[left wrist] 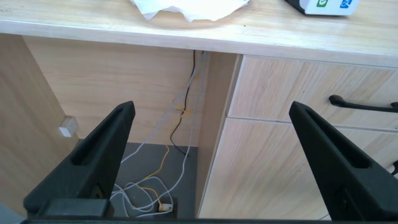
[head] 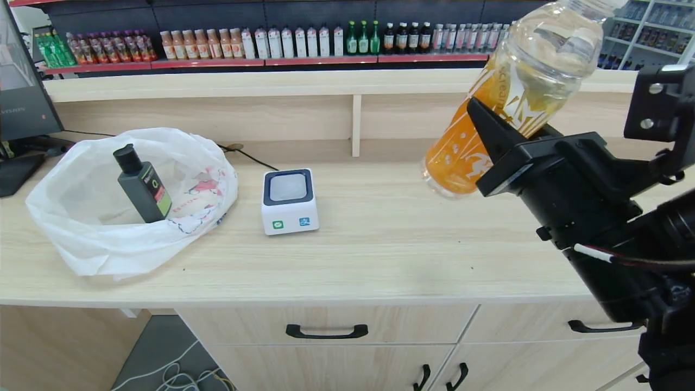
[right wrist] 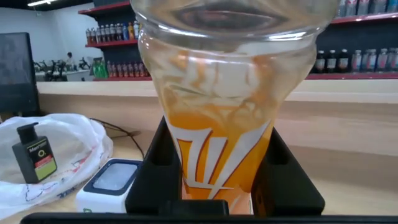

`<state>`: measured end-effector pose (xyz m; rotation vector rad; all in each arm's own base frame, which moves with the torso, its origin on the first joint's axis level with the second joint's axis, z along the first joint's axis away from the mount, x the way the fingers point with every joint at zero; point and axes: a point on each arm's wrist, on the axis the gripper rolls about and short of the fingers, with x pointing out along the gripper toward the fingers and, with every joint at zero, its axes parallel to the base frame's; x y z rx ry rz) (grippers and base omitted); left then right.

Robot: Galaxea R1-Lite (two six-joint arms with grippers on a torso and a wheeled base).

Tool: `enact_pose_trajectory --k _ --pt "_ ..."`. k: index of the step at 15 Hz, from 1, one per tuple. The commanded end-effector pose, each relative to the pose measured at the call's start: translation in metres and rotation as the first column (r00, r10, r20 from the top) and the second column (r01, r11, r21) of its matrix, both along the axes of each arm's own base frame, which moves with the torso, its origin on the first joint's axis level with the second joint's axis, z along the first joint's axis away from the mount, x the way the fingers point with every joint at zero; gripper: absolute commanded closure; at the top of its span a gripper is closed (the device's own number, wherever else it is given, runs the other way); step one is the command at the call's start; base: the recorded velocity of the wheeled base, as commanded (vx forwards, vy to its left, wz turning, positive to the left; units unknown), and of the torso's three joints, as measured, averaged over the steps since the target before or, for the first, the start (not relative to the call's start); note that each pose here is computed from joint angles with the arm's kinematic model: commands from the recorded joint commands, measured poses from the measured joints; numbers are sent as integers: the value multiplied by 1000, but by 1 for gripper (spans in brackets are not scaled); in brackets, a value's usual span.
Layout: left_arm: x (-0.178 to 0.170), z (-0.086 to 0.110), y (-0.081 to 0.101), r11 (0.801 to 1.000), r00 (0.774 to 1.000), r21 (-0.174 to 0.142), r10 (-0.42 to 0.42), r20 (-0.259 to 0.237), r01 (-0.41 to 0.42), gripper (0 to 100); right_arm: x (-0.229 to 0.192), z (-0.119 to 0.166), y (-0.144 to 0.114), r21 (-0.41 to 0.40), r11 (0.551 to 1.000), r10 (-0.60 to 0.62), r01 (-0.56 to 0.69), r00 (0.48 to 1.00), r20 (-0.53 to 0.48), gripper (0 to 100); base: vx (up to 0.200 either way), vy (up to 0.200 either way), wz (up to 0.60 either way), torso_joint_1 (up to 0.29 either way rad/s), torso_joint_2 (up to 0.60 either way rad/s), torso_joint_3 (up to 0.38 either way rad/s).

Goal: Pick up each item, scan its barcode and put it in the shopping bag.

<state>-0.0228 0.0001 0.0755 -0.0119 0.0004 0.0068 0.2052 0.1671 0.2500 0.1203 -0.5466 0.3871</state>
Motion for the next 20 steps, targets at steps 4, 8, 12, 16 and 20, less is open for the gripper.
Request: enact_pose_trajectory --k 4,8,12,16,20 --pt "0 0 0 1000 1000 0 1 0 -1 0 32 -15 -25 21 999 37 -36 998 -50 100 0 0 0 0 0 0" --pt "0 0 0 1000 1000 0 1 0 -1 0 35 -35 -42 44 999 34 -28 989 -146 100 0 0 0 0 0 0" --pt "0 0 0 1000 1000 0 1 0 -1 0 40 -42 -42 40 999 29 -23 985 -172 100 0 0 0 0 0 0" --pt "0 0 0 1000 1000 -2 1 0 -1 0 45 -37 -39 55 998 38 -29 987 -153 100 0 0 0 0 0 0" --pt "0 0 0 1000 1000 -2 1 0 -1 0 45 -35 -38 64 997 51 -42 988 -145 100 0 200 0 1 4 1"
